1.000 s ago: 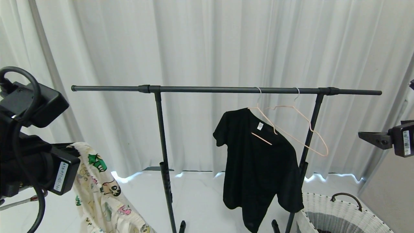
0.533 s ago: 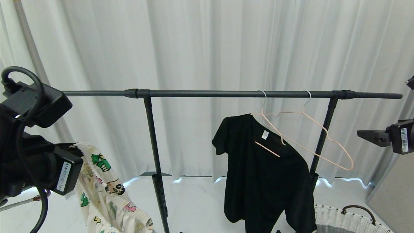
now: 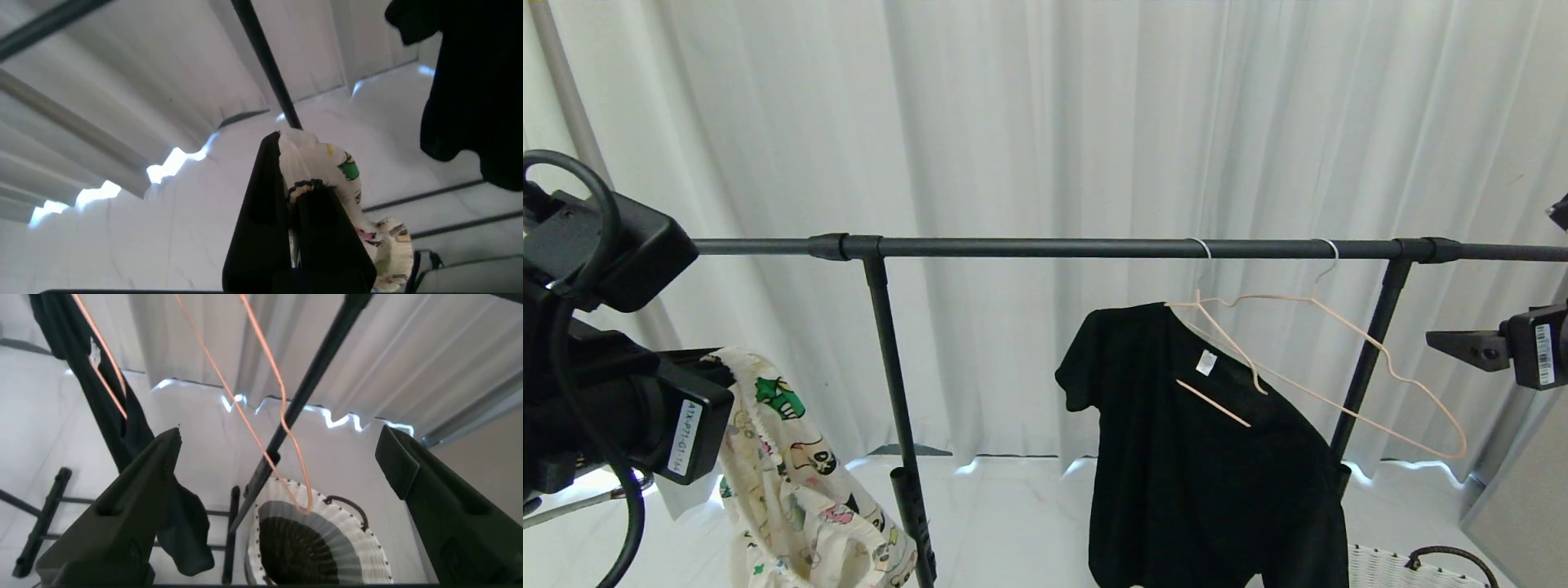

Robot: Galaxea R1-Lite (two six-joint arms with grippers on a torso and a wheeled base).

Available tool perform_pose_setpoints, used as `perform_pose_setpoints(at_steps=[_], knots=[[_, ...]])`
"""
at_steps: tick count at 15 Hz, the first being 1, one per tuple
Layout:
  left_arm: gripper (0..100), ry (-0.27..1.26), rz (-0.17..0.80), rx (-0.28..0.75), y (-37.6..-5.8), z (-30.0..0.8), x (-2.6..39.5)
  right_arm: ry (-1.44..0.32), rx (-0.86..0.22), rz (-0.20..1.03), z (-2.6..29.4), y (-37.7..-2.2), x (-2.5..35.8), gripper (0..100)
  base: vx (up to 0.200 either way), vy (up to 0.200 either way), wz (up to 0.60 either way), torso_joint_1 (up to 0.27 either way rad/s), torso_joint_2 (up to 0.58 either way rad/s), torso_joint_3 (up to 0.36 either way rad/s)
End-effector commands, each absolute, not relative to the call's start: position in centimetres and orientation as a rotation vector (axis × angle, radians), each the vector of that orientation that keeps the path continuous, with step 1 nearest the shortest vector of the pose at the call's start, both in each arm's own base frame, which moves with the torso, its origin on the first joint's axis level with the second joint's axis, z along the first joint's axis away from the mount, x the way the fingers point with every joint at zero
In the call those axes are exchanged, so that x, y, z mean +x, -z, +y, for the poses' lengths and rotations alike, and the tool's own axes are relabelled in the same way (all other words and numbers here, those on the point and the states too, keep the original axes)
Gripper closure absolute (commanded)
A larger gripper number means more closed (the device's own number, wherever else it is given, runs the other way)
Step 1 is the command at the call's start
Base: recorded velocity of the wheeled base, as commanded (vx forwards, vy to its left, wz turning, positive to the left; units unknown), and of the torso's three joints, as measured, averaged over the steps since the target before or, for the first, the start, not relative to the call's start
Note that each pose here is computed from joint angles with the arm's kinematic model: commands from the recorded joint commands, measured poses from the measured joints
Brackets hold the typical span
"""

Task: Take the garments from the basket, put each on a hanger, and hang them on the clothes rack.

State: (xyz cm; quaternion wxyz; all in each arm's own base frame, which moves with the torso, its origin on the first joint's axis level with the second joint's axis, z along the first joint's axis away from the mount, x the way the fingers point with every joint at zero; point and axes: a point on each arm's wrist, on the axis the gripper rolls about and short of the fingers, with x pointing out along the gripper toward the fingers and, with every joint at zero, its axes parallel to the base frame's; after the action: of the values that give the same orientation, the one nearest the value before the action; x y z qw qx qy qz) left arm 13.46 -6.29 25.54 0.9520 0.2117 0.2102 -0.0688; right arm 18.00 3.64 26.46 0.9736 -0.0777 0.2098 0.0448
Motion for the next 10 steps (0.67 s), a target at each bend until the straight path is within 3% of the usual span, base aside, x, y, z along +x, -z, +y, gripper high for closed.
perform_pose_setpoints(at_steps=[1,7,10], knots=[[100,0.14,0.43,0.435,-25.44,-6.33,13.45,-0.091,-0.158,0.424,3.65,-26.44,17.99,0,0.0,0.0,0.0,0.0,0.0,0.0],[100,0.162,0.425,0.442,-25.41,-6.72,13.36,-0.102,-0.157,0.432,3.7,-26.29,18.1,0,0.0,-0.2,0.0,0.002,0.0,0.003],[100,0.159,0.425,0.435,-25.43,-6.68,13.33,-0.143,-0.148,0.433,3.81,-26.24,18.17,0,0.0,0.0,0.0,0.0,0.0,0.0]])
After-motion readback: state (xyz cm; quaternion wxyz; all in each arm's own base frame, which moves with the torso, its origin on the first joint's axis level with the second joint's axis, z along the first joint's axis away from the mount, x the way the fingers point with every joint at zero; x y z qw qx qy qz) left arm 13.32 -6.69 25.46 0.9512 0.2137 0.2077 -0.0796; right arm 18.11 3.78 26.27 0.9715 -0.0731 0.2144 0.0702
